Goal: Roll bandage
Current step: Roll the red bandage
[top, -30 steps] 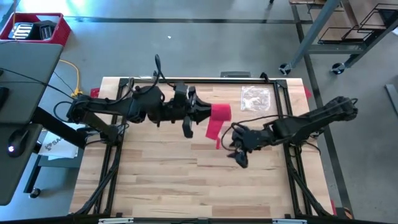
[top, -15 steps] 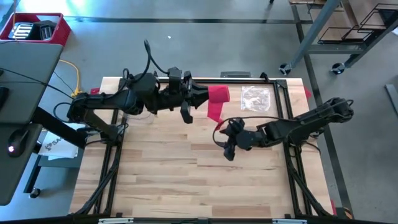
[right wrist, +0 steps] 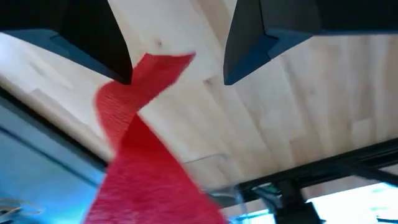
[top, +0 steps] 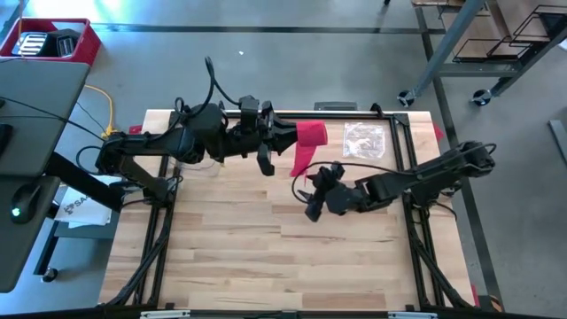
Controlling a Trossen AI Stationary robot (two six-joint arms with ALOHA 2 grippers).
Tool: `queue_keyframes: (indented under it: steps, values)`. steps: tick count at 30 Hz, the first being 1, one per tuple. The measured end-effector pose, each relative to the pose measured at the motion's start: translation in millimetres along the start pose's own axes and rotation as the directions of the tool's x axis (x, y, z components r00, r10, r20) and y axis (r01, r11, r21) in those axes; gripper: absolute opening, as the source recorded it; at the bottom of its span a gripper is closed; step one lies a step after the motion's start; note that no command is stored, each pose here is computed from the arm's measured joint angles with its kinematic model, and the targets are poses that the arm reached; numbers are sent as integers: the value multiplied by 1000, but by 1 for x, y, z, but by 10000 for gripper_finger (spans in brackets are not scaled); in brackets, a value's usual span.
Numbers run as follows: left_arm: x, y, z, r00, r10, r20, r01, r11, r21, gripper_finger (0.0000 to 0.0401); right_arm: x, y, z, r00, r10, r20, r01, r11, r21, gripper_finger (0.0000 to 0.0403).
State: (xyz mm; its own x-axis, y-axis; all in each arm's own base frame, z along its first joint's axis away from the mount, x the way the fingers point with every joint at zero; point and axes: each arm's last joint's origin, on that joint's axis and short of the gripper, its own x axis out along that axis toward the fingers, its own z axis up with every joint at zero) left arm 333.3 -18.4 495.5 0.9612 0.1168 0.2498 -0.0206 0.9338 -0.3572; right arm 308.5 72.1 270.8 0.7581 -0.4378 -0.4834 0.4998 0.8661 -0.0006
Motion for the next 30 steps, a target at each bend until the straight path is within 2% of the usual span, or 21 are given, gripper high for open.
queue_keyframes:
  steps: [4,7,10,15,16,21,25,30]
  values:
    - [0,0,0,1000,-1,-1,1,1000,-9,14,6,-1,6,1000,-25,7,25,1000,11,237]
    - [-1,-1,1,1000,-10,-3,10,1000,-17,14,9,-5,6,999,-40,-1,40,999,14,205]
    - [-4,-2,4,1000,-22,-1,22,999,-28,14,8,-7,7,999,-32,-14,33,999,13,151]
    - [-9,-3,9,1000,-24,-10,23,999,-27,14,-7,-14,16,999,32,-21,-31,999,29,29]
    - [-10,-3,9,1000,-23,-12,23,999,-27,14,-12,-17,18,999,46,-18,-46,998,35,15]
    - [-14,-5,11,998,-53,-37,52,998,-27,14,-35,-36,29,997,70,-23,-67,992,110,7]
    - [-17,-11,9,975,-199,-99,195,980,-50,14,-50,-59,41,997,75,2,-74,978,197,4]
    - [-20,-23,4,927,-341,-153,328,939,-108,14,-55,-90,55,989,145,6,-141,946,293,1]
